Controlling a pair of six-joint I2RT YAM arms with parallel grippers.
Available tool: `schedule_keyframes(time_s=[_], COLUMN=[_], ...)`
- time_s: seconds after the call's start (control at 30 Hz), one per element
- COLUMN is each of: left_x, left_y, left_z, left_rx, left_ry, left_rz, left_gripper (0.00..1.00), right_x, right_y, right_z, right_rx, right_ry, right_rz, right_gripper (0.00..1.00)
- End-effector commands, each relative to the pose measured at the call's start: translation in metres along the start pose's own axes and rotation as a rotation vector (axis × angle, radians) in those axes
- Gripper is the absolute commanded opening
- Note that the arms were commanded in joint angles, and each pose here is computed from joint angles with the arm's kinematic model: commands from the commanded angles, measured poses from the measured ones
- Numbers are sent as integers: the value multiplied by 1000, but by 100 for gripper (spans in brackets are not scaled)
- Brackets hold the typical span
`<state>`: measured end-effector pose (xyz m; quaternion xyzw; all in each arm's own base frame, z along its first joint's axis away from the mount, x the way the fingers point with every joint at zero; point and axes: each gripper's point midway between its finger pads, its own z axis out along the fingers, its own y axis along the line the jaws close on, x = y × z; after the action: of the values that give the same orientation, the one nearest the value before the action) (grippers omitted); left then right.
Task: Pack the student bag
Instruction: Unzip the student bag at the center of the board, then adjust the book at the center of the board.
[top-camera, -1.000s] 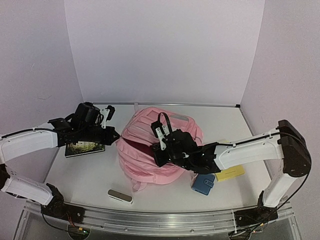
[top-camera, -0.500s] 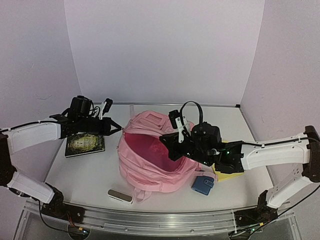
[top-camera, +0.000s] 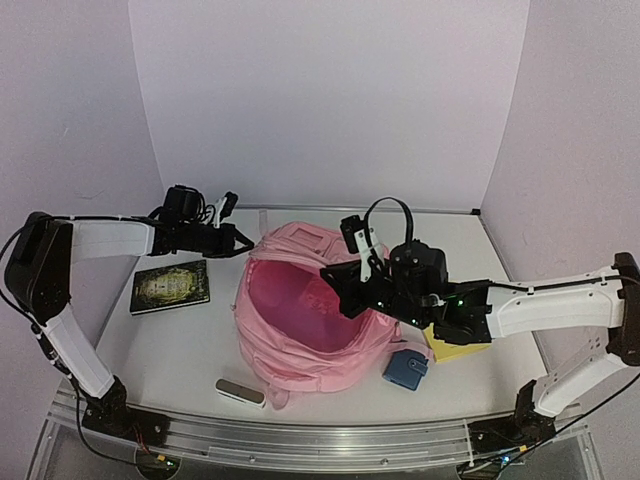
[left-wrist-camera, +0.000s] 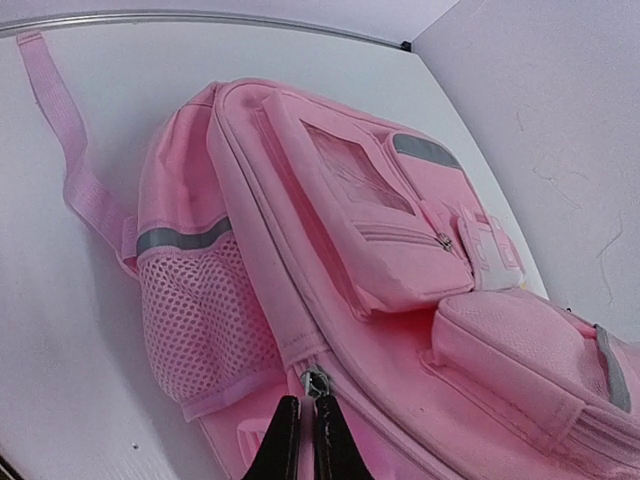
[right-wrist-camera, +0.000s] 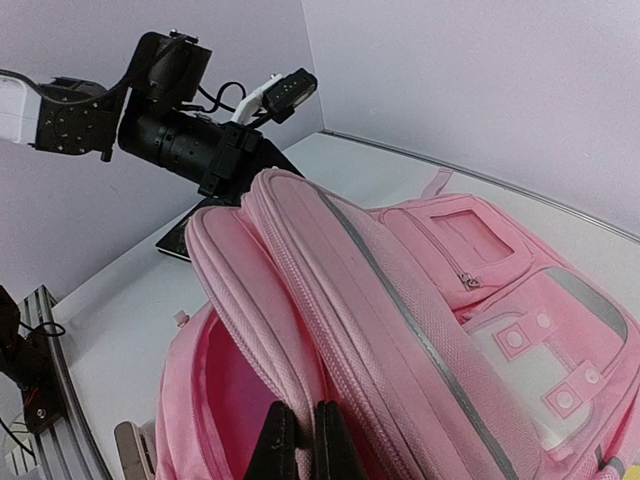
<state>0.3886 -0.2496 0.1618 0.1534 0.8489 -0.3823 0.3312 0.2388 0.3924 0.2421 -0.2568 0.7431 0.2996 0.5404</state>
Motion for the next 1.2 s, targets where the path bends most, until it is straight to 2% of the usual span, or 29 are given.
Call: schedule_keyframes(time_s=[0.0, 0.23, 0.4, 0.63, 0.8, 1.0, 1.03, 1.07, 1.1, 1.17], left_x=[-56, -66, -68, -53, -42, -30, -28, -27, -27, -28], left_y=[31, 44, 51, 74, 93, 94, 94, 94, 93, 89], left_z=[-1, 17, 4, -23, -43, -42, -41, -41, -43, -47], left_rx=[-105, -106, -149, -227, -285, -244, -239, -238, -238, -239], left_ry=[-148, -147, -192, -209, -230, -200, -196, -193, -193, -196], left_rz=[53, 39, 14, -43, -94, -116, -120, -123, -123, -116], left_gripper=[0, 0, 0, 0, 0, 0, 0, 0, 2, 9], right_x=[-96, -91, -72, -29, -15, -10, -9, -9, -9, -13], right_y=[20, 18, -3, -41, -79, -97, -96, -93, -89, -81], right_z=[-31, -32, -26, 10, 35, 68, 71, 73, 74, 71], right_rx=[-95, -93, 8, 53, 110, 142, 135, 119, 98, 58], right_ry=[-287, -281, -251, -157, -122, -89, -79, -70, -59, -44], right_rz=[77, 93, 102, 111, 95, 50, 50, 54, 63, 92], right_gripper=[0, 0, 0, 0, 0, 0, 3, 12, 23, 52])
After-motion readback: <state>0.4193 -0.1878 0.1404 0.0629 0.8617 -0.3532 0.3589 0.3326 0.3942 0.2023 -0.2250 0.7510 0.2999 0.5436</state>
